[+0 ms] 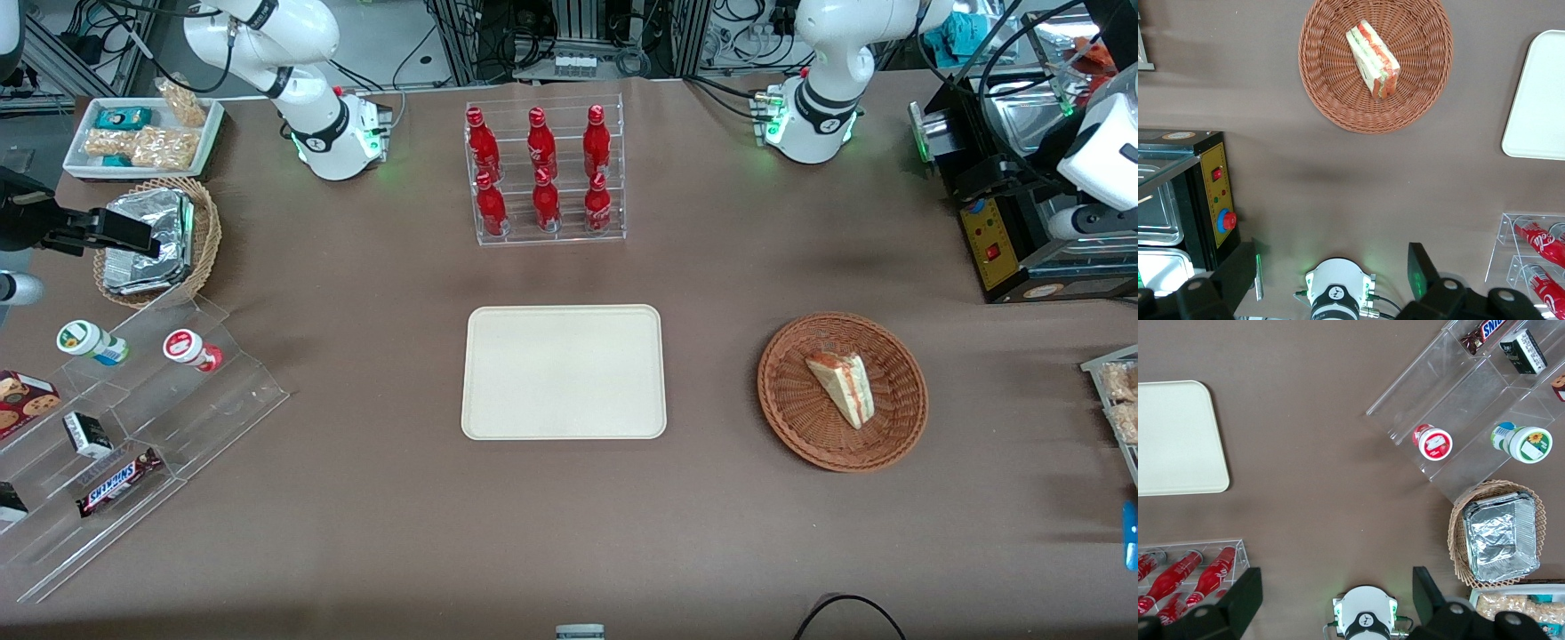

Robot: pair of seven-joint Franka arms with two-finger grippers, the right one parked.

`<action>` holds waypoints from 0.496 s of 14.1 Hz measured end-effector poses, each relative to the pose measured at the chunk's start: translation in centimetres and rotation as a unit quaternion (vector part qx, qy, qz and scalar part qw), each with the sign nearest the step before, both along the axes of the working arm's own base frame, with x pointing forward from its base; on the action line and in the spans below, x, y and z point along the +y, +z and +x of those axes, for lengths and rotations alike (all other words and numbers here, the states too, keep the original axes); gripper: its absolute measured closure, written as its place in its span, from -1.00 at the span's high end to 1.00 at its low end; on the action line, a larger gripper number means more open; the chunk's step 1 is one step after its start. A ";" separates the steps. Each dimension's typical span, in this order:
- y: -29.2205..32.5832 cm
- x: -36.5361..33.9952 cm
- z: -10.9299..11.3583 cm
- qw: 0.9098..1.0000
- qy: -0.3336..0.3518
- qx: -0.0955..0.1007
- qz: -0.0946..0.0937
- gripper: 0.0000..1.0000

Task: Place sandwich from basket to tray
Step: 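Move the left gripper from rest toward the wicker basket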

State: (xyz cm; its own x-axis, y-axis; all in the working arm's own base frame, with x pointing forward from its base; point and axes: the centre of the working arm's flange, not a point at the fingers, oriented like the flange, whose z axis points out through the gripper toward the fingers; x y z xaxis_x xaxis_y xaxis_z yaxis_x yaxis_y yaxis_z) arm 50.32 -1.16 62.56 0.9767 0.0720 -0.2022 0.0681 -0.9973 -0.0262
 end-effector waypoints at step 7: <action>-3.2 0.8 1.9 1.000 0.008 0.027 -0.004 1.00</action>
